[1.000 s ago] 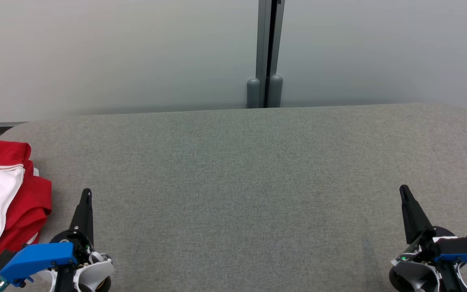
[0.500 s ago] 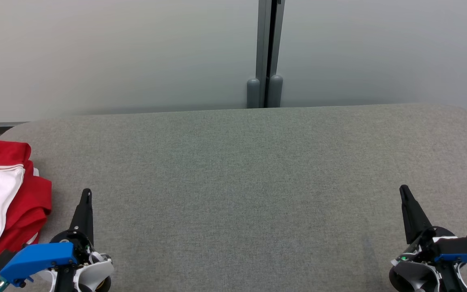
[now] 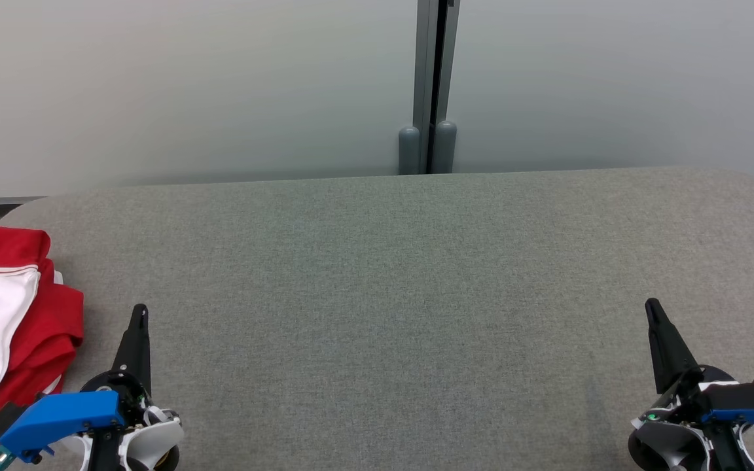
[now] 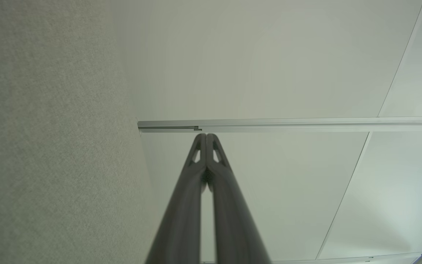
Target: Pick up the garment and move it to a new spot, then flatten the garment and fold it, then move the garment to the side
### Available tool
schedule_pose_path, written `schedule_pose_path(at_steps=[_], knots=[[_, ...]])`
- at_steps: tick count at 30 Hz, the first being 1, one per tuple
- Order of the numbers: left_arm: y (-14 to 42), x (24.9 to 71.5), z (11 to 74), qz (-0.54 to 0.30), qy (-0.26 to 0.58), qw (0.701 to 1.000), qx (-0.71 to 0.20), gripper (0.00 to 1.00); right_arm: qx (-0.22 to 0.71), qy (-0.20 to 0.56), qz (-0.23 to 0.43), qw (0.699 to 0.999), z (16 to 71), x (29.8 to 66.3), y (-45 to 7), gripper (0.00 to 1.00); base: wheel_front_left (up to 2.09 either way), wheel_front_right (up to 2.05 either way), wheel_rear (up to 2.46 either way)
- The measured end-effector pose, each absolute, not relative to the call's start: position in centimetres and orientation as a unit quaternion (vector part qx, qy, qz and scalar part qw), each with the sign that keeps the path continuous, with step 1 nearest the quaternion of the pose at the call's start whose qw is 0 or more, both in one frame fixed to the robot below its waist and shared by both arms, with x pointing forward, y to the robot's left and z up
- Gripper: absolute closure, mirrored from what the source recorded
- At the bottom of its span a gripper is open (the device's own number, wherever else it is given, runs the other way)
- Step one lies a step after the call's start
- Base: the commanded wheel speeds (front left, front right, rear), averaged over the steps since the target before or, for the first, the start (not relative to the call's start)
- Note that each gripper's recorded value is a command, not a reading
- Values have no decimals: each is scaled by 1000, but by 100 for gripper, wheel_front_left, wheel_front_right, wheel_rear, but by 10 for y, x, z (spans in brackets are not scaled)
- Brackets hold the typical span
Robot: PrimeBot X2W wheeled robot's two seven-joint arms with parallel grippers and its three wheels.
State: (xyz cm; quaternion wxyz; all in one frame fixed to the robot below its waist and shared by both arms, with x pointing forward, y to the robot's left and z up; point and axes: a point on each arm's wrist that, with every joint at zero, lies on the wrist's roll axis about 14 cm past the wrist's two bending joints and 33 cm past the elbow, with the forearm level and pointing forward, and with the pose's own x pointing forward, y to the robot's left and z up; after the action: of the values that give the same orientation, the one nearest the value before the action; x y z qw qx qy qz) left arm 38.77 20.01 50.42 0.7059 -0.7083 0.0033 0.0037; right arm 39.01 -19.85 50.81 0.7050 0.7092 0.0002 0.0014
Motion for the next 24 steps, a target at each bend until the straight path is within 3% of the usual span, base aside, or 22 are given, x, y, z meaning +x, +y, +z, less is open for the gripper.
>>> schedule_pose_path(at_steps=[9,10,17,24], knots=[[200,388,504,4,3,706,-708,100,709,0,1,705,508,390,-199,100,0,0,0],[200,388,504,4,3,706,-708,0,709,0,1,705,508,390,-199,0,0,0,0],[201,375,477,39,26,703,-710,0,710,19,-17,704,491,384,-194,0,0,0,0],[204,374,474,49,25,739,-672,0,681,23,-15,732,491,386,-188,0,0,0,0]])
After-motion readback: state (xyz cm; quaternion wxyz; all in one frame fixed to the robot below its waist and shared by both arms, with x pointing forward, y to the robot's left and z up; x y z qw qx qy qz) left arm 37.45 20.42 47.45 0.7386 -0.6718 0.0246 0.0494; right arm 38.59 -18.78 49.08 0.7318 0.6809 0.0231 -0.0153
